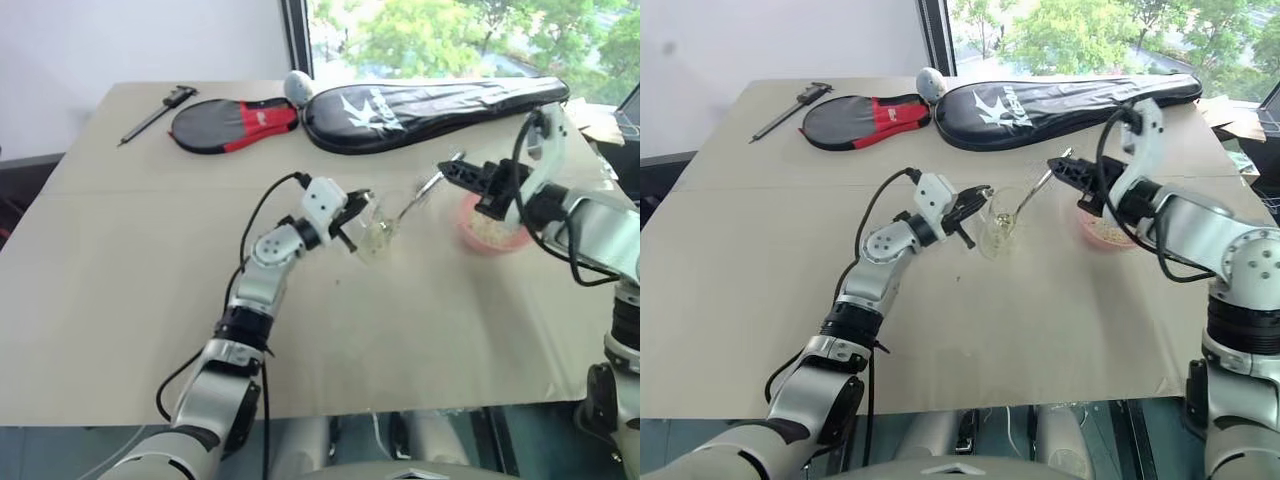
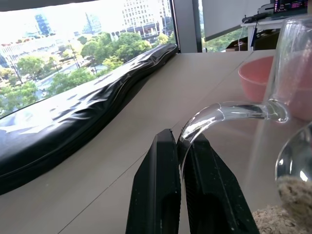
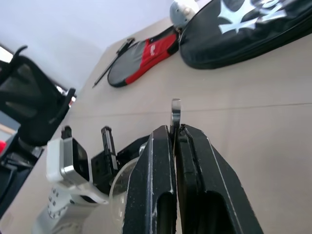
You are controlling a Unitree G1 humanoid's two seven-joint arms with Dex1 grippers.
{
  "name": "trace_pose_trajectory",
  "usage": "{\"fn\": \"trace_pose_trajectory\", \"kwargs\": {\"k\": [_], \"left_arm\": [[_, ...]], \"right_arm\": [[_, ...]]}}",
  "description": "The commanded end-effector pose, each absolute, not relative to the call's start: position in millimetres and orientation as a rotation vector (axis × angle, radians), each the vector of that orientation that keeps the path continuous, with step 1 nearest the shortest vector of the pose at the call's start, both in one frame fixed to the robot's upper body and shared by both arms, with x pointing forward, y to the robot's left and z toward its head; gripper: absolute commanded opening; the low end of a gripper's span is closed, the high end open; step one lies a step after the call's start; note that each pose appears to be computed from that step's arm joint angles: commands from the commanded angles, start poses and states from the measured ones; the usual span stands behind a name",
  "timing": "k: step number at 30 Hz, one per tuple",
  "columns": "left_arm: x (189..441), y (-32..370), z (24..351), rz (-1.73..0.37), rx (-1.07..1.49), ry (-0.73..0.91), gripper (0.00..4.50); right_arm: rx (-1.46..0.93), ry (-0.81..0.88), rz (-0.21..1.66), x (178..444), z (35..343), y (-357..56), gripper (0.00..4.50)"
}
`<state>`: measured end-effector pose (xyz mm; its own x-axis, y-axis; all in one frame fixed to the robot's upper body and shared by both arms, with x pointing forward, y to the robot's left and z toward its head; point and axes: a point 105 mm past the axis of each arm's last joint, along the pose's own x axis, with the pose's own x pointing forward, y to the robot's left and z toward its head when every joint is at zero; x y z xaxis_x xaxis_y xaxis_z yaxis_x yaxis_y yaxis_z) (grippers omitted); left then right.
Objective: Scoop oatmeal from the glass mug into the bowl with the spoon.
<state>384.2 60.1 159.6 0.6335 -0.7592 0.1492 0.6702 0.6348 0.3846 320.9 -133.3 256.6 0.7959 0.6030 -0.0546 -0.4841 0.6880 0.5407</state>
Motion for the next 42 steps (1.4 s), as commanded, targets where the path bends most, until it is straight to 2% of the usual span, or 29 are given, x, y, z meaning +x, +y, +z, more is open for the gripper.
{"fn": "trace_pose_trajectory", "kwargs": {"k": [1,10,31,42], "left_arm": [[387.5,56.0,179.9,-0.803,0.324,-0.396,0.05],[400.2,42.0,188.2,-0.77,0.302,-0.422,0.05],[406.9,10.2,200.0,-0.779,0.208,-0.456,0.05],[413.1,10.2,205.1,-0.742,0.149,-0.451,0.05]], "right_arm": [[0.617,0.159,0.549,320.1,277.4,-159.5,0.0],[0.712,0.084,0.427,321.4,288.6,-192.8,0.0],[0.866,-0.018,0.312,320.5,283.1,-213.8,0.0],[0.949,-0.087,0.314,313.6,286.6,-225.8,0.0]]}}
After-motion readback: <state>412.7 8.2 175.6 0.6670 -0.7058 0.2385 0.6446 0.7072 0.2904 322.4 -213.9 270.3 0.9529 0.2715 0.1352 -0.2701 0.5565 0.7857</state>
